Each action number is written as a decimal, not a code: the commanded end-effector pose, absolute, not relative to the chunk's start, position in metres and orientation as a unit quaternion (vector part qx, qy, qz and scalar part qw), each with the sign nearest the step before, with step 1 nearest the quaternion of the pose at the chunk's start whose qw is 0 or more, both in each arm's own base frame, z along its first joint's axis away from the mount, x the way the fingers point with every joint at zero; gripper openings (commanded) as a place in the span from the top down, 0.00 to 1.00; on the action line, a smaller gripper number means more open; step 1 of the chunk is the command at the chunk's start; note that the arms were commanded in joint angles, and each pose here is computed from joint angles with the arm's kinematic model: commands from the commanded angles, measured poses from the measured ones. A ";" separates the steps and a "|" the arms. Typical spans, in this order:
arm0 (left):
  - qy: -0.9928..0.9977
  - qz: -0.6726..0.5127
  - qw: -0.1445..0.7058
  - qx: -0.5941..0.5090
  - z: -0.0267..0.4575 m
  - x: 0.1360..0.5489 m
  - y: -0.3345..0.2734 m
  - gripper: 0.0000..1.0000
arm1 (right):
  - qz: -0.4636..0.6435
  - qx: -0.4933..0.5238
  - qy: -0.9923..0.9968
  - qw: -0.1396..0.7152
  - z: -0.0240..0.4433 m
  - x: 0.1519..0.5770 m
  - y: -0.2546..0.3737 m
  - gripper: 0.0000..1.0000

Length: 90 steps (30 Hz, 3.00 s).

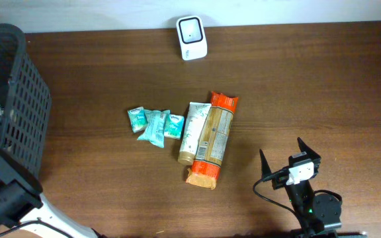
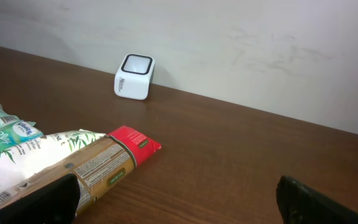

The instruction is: Scan the item barcode

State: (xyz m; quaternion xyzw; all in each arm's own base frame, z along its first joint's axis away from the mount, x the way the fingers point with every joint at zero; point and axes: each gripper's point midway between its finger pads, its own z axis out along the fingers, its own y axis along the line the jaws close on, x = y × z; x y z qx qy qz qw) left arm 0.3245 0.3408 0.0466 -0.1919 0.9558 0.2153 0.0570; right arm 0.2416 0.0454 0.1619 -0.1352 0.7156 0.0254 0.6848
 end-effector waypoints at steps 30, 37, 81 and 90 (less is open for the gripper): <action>0.800 0.186 0.558 -0.119 0.462 0.354 0.147 1.00 | 0.028 -0.132 0.717 0.684 0.159 0.242 0.045 0.01; 0.933 0.012 0.358 0.040 0.321 0.382 -0.008 1.00 | 0.028 -0.132 0.717 0.684 0.159 0.242 0.045 0.01; 0.951 0.002 0.306 -0.041 0.293 0.400 0.036 0.01 | 0.028 -0.132 0.717 0.684 0.159 0.242 0.045 0.01; 0.946 -0.008 0.319 -0.065 0.296 0.401 0.058 0.01 | 0.028 -0.132 0.717 0.684 0.159 0.242 0.045 0.01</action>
